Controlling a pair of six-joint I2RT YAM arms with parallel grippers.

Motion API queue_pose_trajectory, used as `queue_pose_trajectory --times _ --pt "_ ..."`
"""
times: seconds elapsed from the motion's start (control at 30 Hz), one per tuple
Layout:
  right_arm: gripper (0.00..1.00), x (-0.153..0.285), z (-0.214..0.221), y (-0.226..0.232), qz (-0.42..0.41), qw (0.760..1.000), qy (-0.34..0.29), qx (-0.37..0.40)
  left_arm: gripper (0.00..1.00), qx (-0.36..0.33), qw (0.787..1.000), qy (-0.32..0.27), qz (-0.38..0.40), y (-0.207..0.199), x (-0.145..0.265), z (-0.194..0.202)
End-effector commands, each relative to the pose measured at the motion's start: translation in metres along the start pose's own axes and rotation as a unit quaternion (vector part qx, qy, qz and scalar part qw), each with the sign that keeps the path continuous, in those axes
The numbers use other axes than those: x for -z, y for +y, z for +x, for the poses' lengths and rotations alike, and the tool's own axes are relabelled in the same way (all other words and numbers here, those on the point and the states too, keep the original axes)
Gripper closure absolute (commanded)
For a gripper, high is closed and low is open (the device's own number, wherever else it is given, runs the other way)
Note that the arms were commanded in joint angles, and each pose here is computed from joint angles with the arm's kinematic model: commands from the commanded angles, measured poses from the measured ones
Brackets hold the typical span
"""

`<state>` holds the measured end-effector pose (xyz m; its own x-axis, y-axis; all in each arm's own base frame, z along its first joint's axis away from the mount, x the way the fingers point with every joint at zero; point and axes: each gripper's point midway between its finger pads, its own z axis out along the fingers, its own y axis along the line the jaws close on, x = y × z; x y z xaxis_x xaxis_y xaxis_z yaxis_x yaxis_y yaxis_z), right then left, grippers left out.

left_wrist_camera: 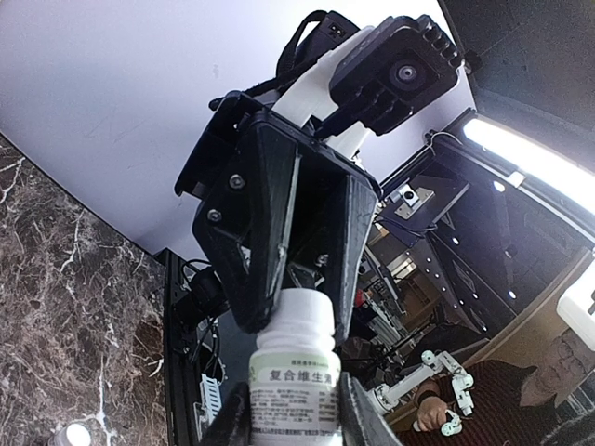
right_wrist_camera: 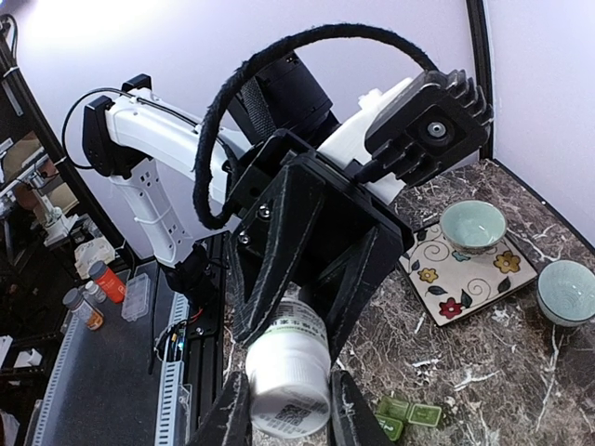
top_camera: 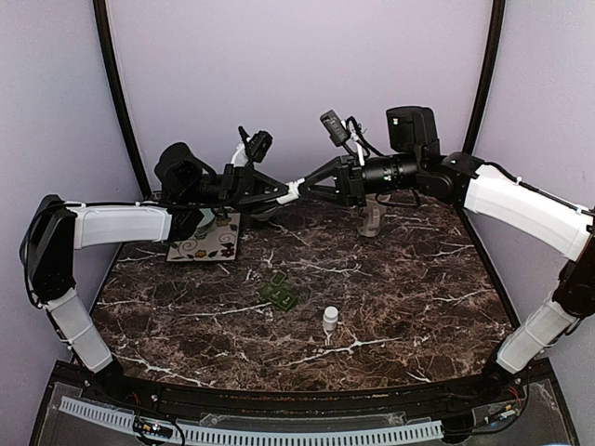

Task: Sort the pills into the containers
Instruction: Unscrew the lid of the pill bottle.

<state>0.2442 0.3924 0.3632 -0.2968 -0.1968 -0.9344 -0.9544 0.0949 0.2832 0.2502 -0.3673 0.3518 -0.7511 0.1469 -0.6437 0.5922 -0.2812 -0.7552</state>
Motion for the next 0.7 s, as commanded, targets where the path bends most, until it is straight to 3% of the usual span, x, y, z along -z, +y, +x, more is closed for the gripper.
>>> queue_pose_trajectory --times 0.0,0.23,0.67 --pt "0.68 0.000 0.004 -0.007 0.014 1.000 0.003 -0.015 1.00 -0.074 0.997 0.017 0.033 -0.036 -0.002 0.000" --pt "0.45 0.000 0.000 -0.003 0.005 1.000 -0.005 -0.025 1.00 -0.084 0.996 0.015 0.019 -0.032 -0.002 0.000" --pt "0.41 0.002 -0.003 -0.002 0.007 0.999 -0.010 -0.044 1.00 -0.104 0.995 0.005 -0.008 -0.021 0.000 -0.002"
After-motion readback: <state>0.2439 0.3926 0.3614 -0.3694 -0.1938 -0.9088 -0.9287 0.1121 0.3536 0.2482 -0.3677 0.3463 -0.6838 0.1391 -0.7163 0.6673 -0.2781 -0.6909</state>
